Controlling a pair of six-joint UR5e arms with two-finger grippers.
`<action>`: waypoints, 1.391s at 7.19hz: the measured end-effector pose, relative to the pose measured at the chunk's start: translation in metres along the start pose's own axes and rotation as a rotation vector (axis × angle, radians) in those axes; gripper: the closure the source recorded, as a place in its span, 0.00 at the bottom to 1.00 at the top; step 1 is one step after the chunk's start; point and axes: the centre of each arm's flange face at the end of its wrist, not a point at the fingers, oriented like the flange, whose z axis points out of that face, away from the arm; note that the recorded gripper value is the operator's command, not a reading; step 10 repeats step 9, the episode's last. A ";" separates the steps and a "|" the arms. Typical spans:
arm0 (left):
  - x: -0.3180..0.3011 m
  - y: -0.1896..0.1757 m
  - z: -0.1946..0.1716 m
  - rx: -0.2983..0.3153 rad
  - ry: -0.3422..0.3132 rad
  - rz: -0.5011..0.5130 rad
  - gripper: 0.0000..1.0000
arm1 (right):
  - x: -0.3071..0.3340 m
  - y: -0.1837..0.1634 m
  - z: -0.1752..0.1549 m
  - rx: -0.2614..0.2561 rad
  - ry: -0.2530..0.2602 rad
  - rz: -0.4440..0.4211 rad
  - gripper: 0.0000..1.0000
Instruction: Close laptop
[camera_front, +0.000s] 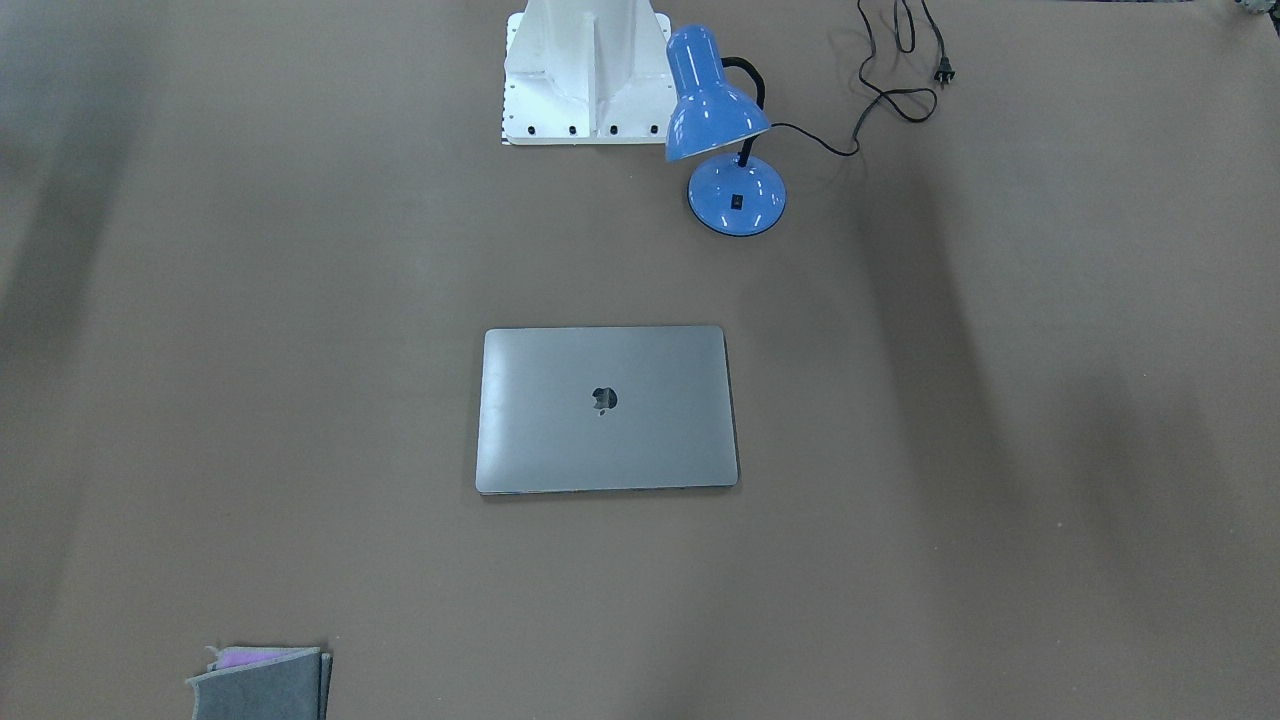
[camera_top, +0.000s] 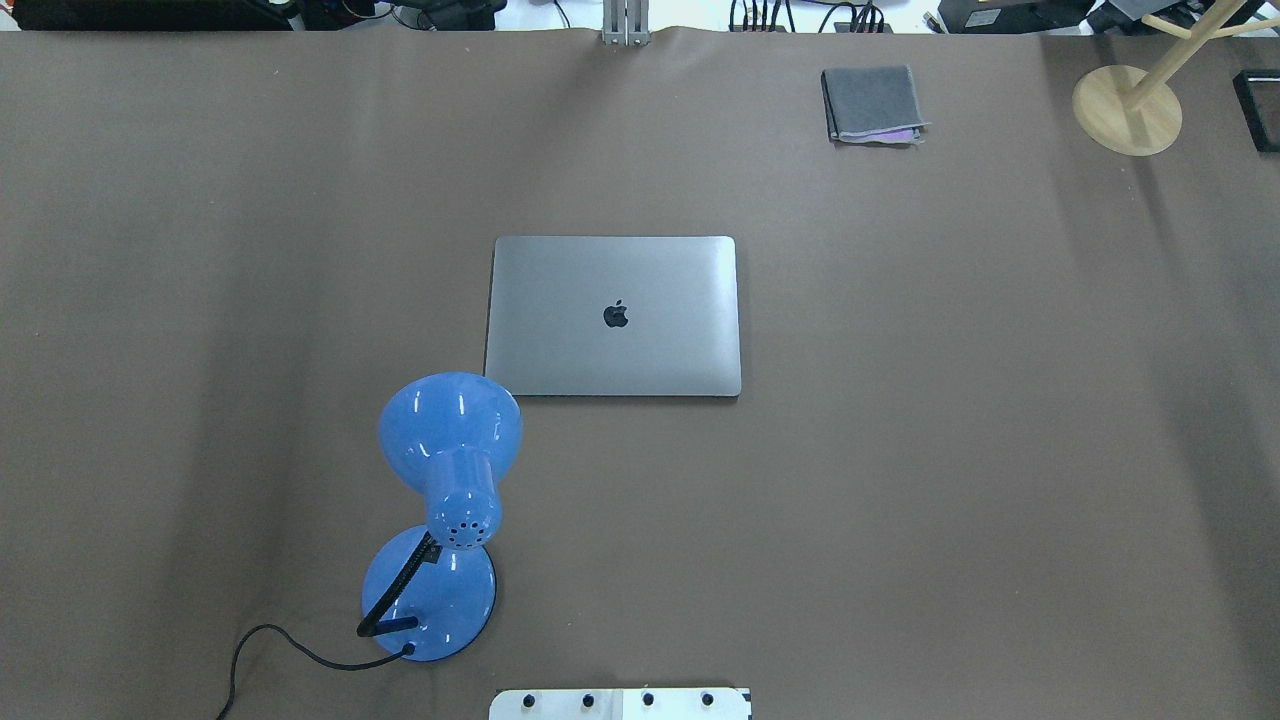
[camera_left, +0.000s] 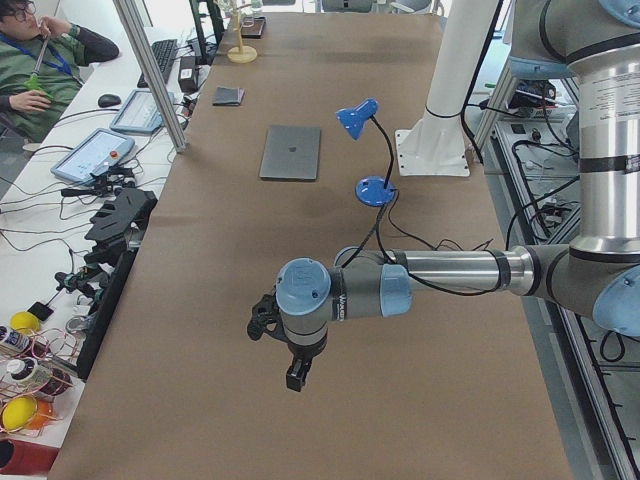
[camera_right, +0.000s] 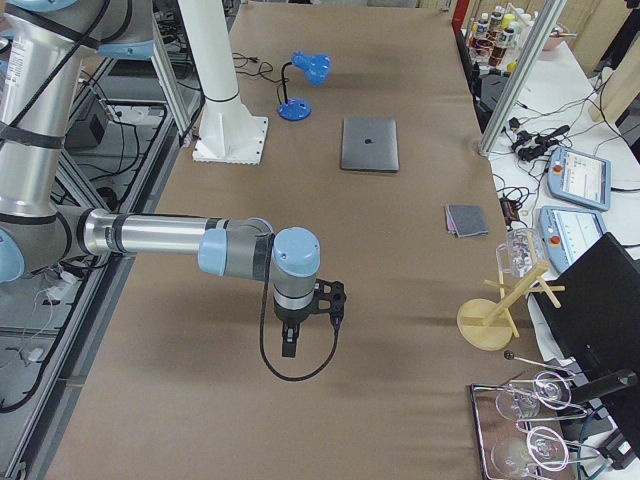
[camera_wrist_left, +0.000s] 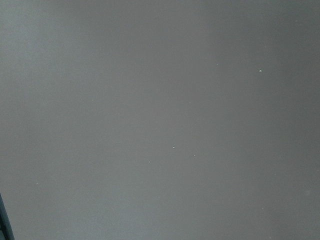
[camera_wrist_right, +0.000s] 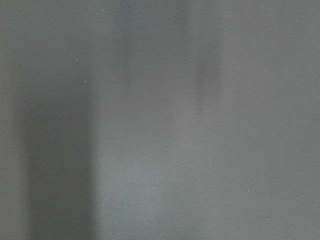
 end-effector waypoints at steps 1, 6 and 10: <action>0.000 0.000 0.000 0.000 0.000 0.000 0.02 | 0.000 0.000 0.000 0.000 -0.001 0.000 0.00; -0.001 0.013 0.008 -0.014 0.007 -0.013 0.02 | -0.002 -0.002 0.000 -0.001 -0.002 -0.006 0.00; -0.001 0.015 0.008 -0.015 0.008 -0.014 0.02 | -0.002 -0.001 0.001 -0.002 -0.002 -0.007 0.00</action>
